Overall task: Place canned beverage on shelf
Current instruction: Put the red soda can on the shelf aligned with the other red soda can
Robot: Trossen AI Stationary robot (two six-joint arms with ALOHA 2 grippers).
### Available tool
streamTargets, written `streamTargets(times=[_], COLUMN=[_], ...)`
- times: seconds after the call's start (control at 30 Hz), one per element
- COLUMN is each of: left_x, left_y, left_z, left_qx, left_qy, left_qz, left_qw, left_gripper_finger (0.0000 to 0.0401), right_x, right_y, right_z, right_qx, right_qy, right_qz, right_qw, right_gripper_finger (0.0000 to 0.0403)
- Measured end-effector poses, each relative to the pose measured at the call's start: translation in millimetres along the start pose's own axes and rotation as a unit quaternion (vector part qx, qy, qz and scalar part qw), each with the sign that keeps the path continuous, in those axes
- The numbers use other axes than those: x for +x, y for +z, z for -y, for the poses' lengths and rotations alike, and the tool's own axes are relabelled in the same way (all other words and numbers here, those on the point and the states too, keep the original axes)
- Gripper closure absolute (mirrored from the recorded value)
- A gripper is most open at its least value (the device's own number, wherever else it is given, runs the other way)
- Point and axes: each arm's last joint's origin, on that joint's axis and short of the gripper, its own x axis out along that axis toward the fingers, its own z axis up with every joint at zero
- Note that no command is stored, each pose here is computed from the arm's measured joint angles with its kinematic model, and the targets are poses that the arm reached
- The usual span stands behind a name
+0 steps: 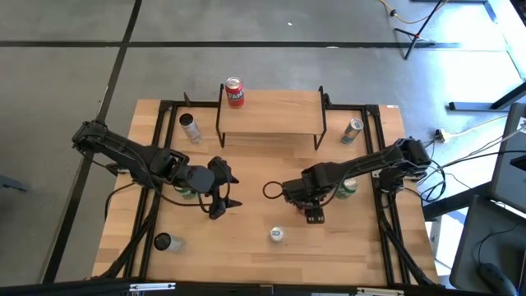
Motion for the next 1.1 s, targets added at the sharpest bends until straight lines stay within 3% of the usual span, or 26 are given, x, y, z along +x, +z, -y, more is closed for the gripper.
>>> streamTargets(times=[0.07,0.13,0.23,0.47,0.6,0.73,0.9,1.1], left_x=[0,0,0,17,48,85,136,190], left_y=[0,0,2,9,14,22,38,60], left_z=[0,0,1,7,9,7,-5,-15], left_qx=[0.000,-0.001,-0.003,0.008,0.016,0.022,0.024,0.059], left_qy=[0.000,-0.002,-0.005,-0.019,-0.033,-0.050,-0.053,-0.049], left_qz=[0.000,0.002,0.008,0.043,0.054,0.063,0.047,0.040], left_qw=[1.000,1.000,1.000,0.999,0.998,0.996,0.997,0.996], left_gripper_finger=[0.0054,0.0054,0.0054,0.0054,0.0054,0.0054,0.0054,0.0054], right_x=[0,0,-11,-68,-95,-102,-90,-66], right_y=[0,-1,-6,-46,-80,-117,-155,-176], right_z=[0,0,-4,-33,-53,-69,-82,-95], right_qx=[0.002,0.004,0.008,0.016,0.018,0.050,0.089,0.096], right_qy=[-0.003,-0.003,0.005,-0.015,-0.052,-0.072,-0.065,-0.067], right_qz=[0.000,-0.002,-0.006,0.100,0.190,0.258,0.293,0.300], right_qw=[1.000,1.000,1.000,0.995,0.980,0.962,0.950,0.947], right_gripper_finger=[0.0025,0.0016,0.0033,0.0064,0.0066,0.0066,0.0066,0.0066])
